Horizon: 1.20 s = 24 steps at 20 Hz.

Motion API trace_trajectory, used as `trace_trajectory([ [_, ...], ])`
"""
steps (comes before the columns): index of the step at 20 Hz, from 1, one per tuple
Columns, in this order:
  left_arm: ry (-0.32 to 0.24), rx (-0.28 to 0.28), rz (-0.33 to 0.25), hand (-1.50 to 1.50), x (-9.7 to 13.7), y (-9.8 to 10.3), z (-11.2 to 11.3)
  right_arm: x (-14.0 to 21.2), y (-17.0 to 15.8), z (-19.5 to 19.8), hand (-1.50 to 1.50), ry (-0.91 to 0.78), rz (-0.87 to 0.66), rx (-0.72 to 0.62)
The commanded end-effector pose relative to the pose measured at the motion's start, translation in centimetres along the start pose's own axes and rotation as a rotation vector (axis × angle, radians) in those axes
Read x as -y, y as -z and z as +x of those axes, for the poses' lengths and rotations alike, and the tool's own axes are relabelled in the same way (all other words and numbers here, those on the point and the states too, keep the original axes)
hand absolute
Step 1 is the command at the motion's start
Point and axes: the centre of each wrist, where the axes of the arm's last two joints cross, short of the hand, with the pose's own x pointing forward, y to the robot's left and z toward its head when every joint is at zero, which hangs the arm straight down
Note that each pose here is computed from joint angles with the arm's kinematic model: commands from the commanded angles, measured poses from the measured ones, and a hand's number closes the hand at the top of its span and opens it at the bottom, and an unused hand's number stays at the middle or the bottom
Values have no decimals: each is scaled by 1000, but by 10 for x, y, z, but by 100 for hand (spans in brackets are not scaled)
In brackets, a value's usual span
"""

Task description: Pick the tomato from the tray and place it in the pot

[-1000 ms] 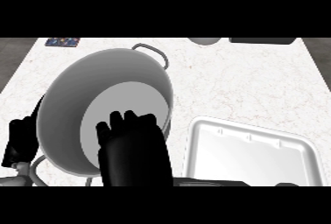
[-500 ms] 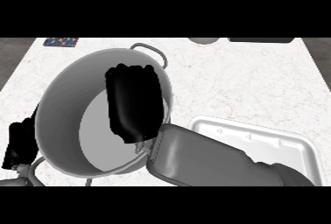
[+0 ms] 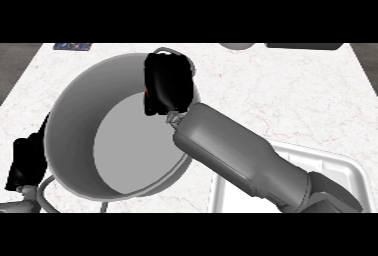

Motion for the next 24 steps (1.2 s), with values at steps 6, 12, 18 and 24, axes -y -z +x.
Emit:
trace_trajectory([
  [6,6,25,-28,0,18,-3,3,-9,23,-22,-150,230,74,-82],
  [12,-9,0,-22,0,8,7,3,-14,29,-27,-150,301,30,-10],
  [18,6,5,-6,0,0,-4,-1,3,23,-27,-150,661,-246,-12],
  [24,6,-24,11,0,-8,-14,-16,9,15,-33,-150,820,-131,1],
])
